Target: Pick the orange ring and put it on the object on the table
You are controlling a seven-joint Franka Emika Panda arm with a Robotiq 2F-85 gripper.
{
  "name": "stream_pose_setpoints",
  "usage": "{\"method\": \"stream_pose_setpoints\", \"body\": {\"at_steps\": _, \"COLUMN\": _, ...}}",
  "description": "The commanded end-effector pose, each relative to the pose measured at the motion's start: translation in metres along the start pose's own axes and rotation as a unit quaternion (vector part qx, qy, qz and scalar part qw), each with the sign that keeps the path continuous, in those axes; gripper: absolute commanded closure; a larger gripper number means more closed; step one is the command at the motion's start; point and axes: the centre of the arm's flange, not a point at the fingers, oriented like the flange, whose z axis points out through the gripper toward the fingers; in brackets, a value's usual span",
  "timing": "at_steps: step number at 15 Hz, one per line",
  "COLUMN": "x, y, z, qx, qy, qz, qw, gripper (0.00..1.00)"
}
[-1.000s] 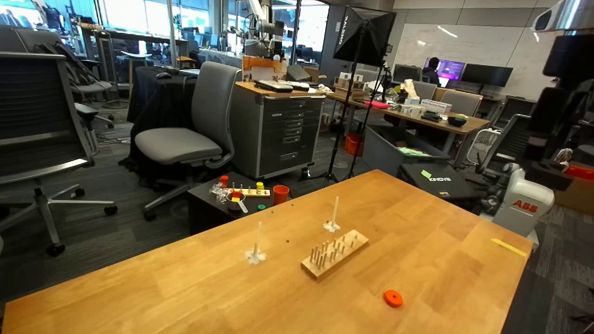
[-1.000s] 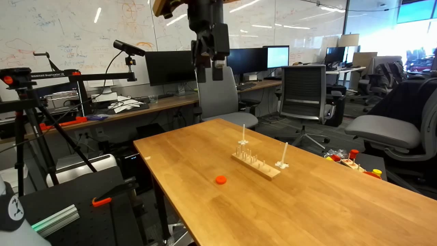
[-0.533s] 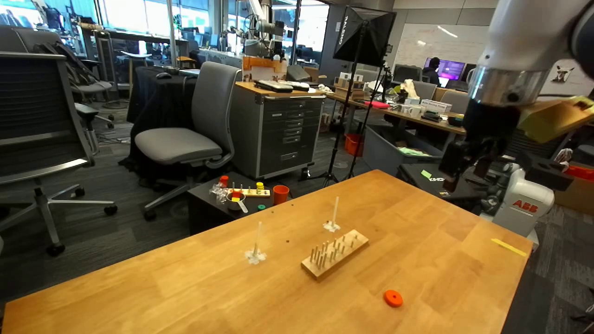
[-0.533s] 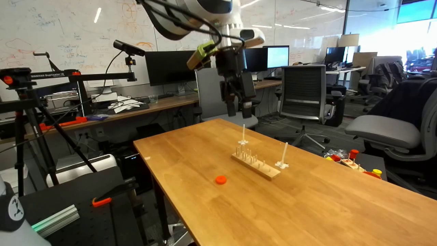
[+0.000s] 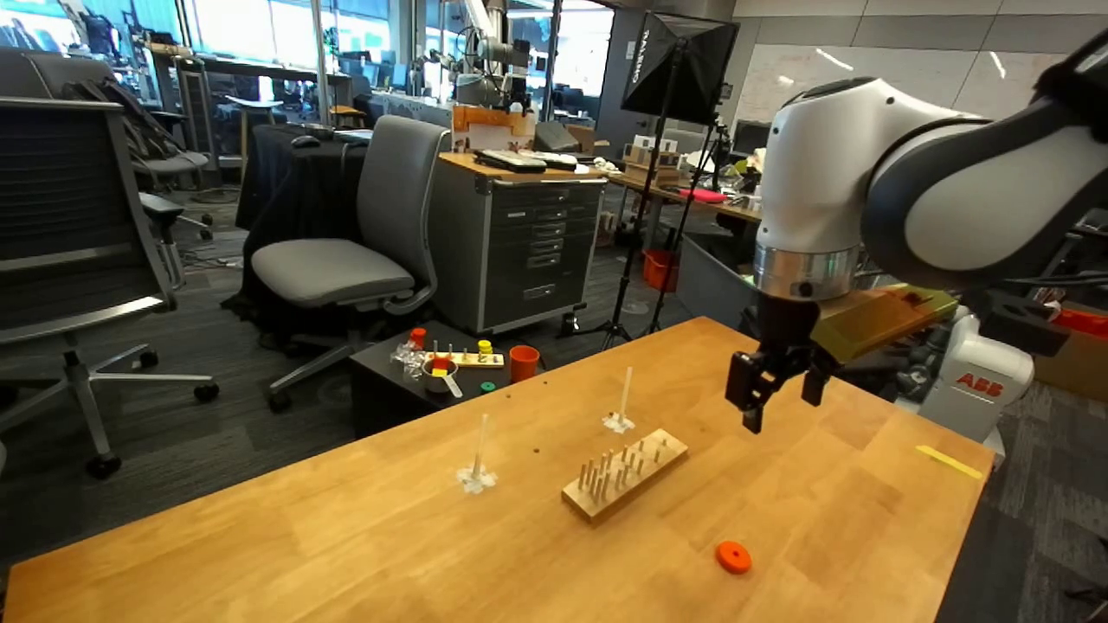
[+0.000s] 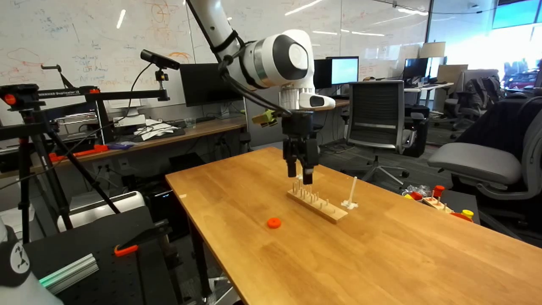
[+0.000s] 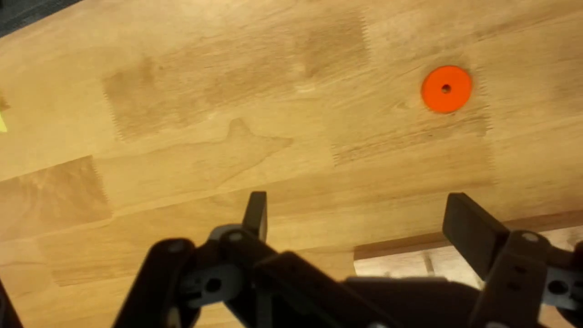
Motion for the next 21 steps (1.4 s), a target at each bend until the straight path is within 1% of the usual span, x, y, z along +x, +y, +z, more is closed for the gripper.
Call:
{"method": "stream_pose_setpoints", "body": {"at_steps": 1, "x": 0.015, "y": -0.050, "z": 0.013, "qx": 0.015, "qy": -0.030, "qz": -0.017, "qw": 0.9993, "gripper": 0.00}}
{"method": "stream_pose_setpoints", "body": {"at_steps": 4, "x": 0.002, "y": -0.079, "z": 0.029, "qx": 0.017, "qy": -0.046, "qz": -0.034, "qw": 0.9982, "gripper": 0.00}}
{"method": "stream_pose_setpoints", "body": {"at_steps": 6, "x": -0.007, "y": -0.089, "z": 0.036, "qx": 0.014, "qy": -0.054, "qz": -0.041, "qw": 0.9976, "gripper": 0.00}}
{"method": "stream_pose_setpoints", "body": {"at_steps": 7, "x": -0.009, "y": -0.088, "z": 0.038, "qx": 0.008, "qy": -0.053, "qz": -0.039, "qw": 0.9978, "gripper": 0.00}}
{"method": "stream_pose_setpoints", "body": {"at_steps": 8, "x": -0.016, "y": -0.084, "z": 0.041, "qx": 0.013, "qy": -0.045, "qz": -0.038, "qw": 0.9982, "gripper": 0.00}}
{"method": "stream_pose_setpoints", "body": {"at_steps": 9, "x": -0.018, "y": -0.087, "z": 0.044, "qx": 0.011, "qy": -0.046, "qz": -0.040, "qw": 0.9981, "gripper": 0.00}}
{"method": "stream_pose_setpoints", "body": {"at_steps": 14, "x": -0.017, "y": -0.083, "z": 0.050, "qx": 0.009, "qy": -0.047, "qz": -0.034, "qw": 0.9983, "gripper": 0.00}}
{"method": "stream_pose_setpoints", "body": {"at_steps": 21, "x": -0.017, "y": -0.088, "z": 0.089, "qx": 0.034, "qy": -0.063, "qz": -0.026, "qw": 0.9971, "gripper": 0.00}}
